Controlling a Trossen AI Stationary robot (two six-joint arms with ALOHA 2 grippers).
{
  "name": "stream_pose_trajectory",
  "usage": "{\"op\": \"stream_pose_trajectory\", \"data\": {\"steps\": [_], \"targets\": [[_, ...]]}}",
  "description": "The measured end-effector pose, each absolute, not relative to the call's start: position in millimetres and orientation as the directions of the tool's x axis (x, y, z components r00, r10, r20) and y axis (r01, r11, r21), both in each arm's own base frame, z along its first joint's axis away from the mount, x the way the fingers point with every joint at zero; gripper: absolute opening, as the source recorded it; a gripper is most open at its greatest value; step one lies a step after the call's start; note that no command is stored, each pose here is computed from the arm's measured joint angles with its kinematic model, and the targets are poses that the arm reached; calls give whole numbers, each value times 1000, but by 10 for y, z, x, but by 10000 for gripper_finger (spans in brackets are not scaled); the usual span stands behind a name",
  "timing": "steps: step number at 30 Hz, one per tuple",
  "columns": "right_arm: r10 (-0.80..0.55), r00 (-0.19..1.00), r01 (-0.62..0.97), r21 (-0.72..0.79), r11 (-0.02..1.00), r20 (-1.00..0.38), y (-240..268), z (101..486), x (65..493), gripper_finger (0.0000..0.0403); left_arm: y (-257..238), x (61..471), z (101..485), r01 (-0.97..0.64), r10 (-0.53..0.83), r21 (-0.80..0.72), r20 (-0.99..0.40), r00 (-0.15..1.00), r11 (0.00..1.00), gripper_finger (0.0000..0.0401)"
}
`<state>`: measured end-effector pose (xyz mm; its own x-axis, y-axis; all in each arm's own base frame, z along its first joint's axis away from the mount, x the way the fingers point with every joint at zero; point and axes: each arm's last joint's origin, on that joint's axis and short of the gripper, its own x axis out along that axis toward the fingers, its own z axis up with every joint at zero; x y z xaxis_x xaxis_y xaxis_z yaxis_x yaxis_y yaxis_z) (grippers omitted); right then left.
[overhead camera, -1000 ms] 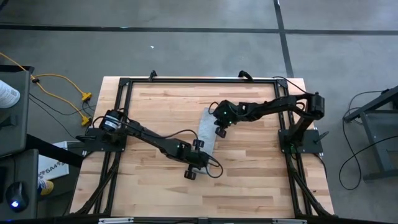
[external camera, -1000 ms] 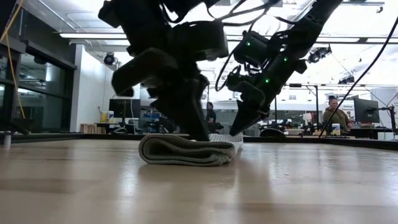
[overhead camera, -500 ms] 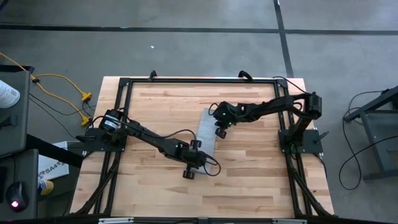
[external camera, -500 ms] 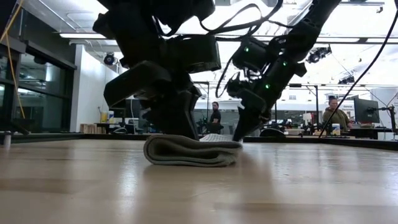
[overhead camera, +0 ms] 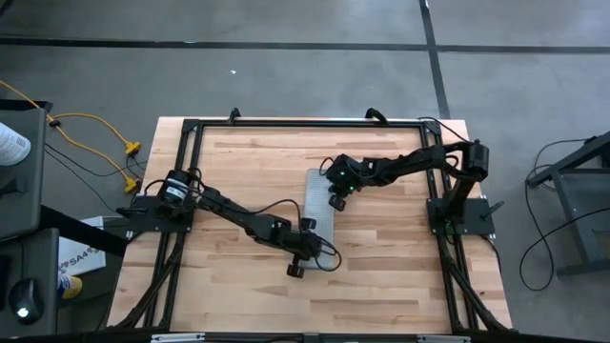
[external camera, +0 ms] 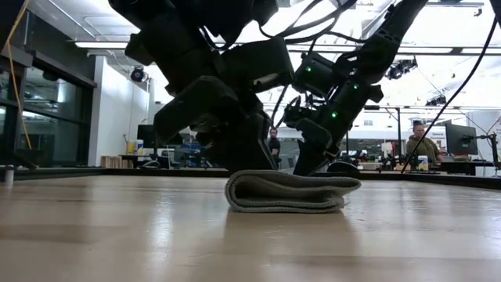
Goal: Fold microfiber towels
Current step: Fold the gray microfiber towel
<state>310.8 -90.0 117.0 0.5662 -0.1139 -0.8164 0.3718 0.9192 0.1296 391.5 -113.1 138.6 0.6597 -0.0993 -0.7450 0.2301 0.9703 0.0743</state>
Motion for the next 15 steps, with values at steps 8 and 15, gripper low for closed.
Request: {"op": "stream_pose_trajectory", "data": {"steps": [8,15], "targets": [[-123,576,376,129,917,-808,-926,1198,3103,2,-1119,3902,1409,210,-52,120,-744,666,970,0],[-159,633,375,120,919,-758,-911,1510,3046,2,-1084,3851,1701,199,-9,188,-705,709,962,0]]}}
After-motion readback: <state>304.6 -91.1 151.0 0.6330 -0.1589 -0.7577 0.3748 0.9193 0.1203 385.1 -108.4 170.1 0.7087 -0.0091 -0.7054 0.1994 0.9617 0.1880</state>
